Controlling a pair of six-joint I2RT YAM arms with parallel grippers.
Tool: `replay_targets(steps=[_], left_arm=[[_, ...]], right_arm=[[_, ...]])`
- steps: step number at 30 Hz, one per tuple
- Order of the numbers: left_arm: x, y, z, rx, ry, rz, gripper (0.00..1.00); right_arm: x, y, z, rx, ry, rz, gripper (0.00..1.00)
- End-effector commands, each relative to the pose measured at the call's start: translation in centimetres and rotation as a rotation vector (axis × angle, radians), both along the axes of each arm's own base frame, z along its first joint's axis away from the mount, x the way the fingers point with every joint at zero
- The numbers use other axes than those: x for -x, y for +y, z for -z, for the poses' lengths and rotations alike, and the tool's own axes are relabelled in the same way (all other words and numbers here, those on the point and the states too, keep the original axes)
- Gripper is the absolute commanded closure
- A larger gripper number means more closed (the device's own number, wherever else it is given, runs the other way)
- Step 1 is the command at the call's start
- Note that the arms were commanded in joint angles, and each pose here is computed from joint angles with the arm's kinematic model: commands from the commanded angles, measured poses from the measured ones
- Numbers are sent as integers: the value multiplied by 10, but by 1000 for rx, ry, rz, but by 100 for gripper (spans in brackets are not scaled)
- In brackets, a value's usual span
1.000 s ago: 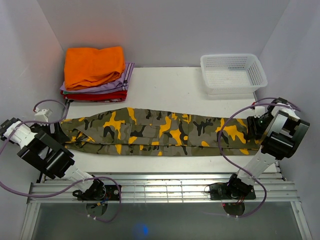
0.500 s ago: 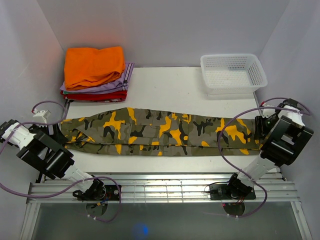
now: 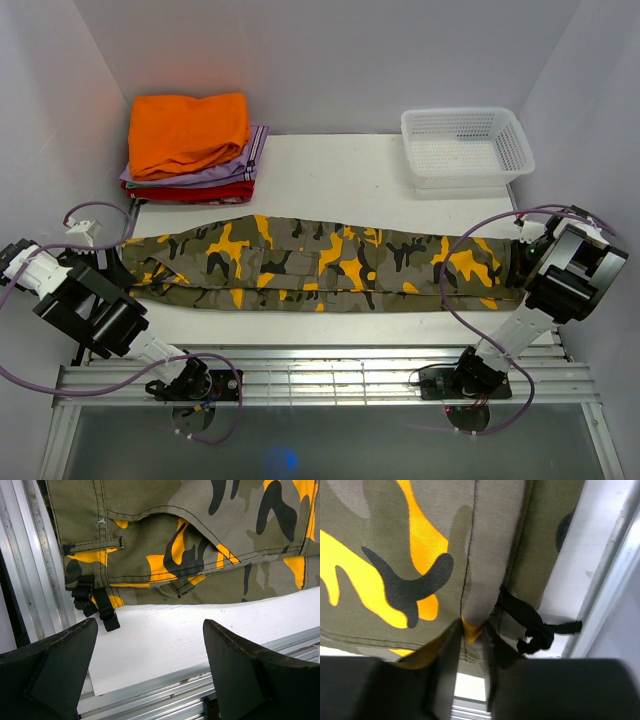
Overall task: Fold and stack the trousers
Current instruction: Fold the trousers
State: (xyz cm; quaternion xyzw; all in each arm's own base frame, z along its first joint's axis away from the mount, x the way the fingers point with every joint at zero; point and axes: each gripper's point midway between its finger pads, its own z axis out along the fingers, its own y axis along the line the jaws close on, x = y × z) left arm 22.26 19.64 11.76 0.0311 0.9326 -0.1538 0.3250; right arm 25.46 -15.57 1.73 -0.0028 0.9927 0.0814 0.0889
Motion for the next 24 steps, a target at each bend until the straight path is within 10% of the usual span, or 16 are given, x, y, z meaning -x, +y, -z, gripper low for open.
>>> replay_targets(steps=[1,3,16,24], left_arm=[[-3,0,-9,-4,-54,2,3],[-3,3,-7,-11,-46,1,3],[-5,72,-6,-73,42,-127,6],[-13,62,20,126,77,-196,15]], right_arm=[[7,16,4,-94,38,37,80],[0,14,-8,-86,6,24,92],[-15,-1,-69,-22,-108,-41,92],[-15,-1,-63,-30,-95,-46,92]])
